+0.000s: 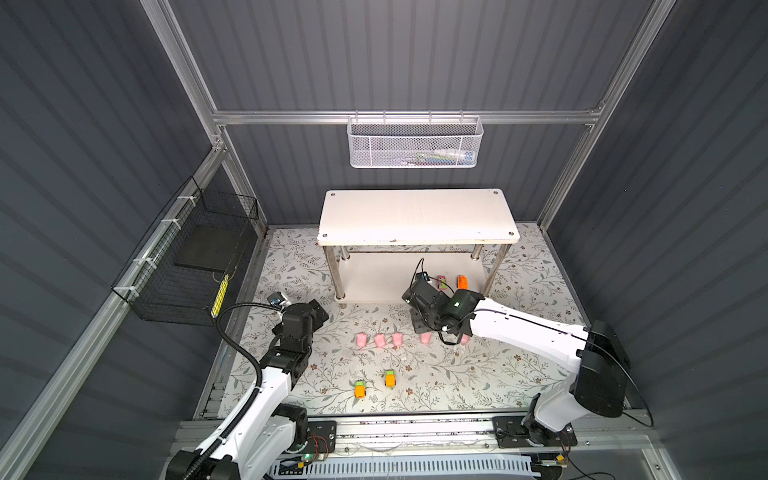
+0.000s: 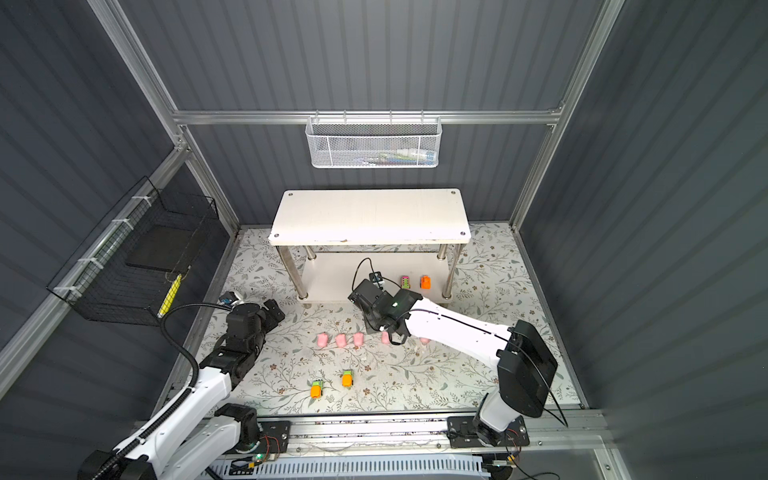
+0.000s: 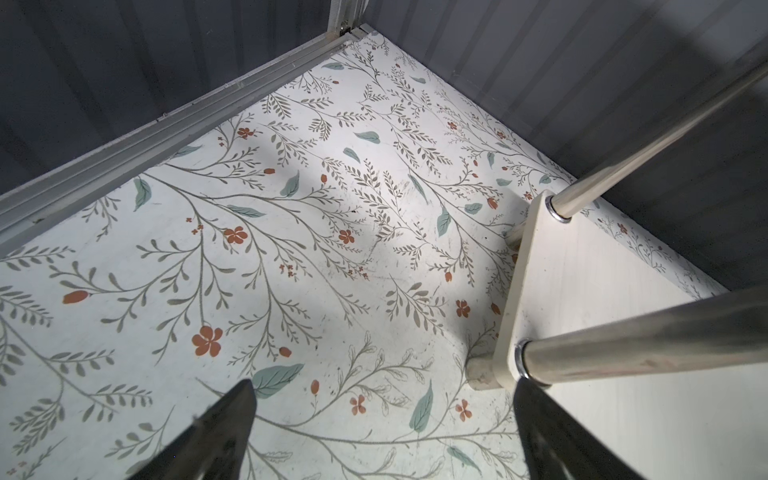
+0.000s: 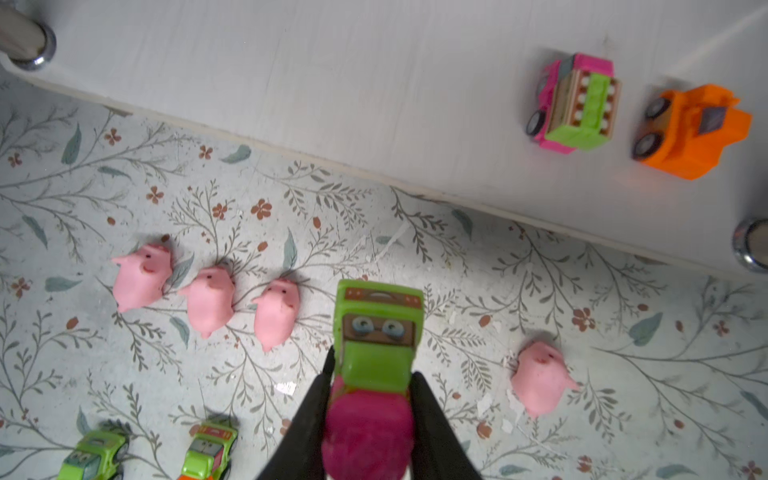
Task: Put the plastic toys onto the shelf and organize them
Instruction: 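Carry the pink-and-green car with the right gripper to the lower shelf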
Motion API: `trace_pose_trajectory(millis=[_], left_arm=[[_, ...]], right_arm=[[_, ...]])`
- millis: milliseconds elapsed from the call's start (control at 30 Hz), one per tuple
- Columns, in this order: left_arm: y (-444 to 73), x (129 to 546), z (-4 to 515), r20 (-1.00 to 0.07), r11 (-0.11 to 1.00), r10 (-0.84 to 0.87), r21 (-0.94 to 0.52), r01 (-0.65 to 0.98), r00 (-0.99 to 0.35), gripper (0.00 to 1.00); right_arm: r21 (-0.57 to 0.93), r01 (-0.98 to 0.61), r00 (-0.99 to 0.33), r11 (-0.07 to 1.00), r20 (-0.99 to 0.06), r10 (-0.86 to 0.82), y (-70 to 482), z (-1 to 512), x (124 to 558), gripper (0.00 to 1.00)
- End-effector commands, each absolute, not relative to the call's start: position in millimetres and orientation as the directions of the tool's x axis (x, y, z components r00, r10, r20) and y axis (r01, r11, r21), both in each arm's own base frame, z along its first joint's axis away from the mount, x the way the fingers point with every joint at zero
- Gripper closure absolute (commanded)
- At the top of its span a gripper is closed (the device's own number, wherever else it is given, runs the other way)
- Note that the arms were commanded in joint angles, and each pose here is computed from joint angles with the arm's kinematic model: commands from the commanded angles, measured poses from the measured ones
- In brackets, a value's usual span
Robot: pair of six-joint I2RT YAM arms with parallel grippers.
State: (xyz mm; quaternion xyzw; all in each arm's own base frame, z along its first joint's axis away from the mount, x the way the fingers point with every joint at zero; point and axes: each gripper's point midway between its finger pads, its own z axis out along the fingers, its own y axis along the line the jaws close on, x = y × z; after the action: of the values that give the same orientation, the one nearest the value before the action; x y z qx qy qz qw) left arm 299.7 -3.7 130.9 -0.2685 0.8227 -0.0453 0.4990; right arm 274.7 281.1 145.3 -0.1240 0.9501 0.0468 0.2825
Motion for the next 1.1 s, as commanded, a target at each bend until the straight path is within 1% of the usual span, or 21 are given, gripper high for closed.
trace_pose_trajectory(millis=[0, 133, 500, 800, 1067], left_arm=[[-6, 298, 129, -0.798, 0.86, -0.476, -0.336, -0.384, -0.37, 0.03], [-5, 297, 130, -0.801, 0.861, -0.474, -0.334, -0.384, -0.366, 0.03], [-6, 297, 129, -0.799, 0.861, -0.474, -0.335, -0.382, -0.37, 0.03], [-6, 297, 128, -0.798, 0.863, -0.472, -0.331, -0.382, -0.374, 0.04], [-6, 297, 126, -0.796, 0.863, -0.471, -0.328, -0.383, -0.379, 0.04]], right_arm=[[-0.005, -0.281, -0.767, 0.96, -0.6, -0.228, 287, 155, 300, 0.71], [-0.013, -0.257, -0.76, 0.966, -0.616, -0.21, 284, 153, 323, 0.71], [-0.011, -0.218, -0.765, 0.976, -0.619, -0.178, 280, 134, 367, 0.71], [-0.005, -0.197, -0.777, 0.98, -0.608, -0.16, 274, 118, 385, 0.7], [0.019, -0.189, -0.784, 0.982, -0.605, -0.139, 273, 115, 397, 0.7]])
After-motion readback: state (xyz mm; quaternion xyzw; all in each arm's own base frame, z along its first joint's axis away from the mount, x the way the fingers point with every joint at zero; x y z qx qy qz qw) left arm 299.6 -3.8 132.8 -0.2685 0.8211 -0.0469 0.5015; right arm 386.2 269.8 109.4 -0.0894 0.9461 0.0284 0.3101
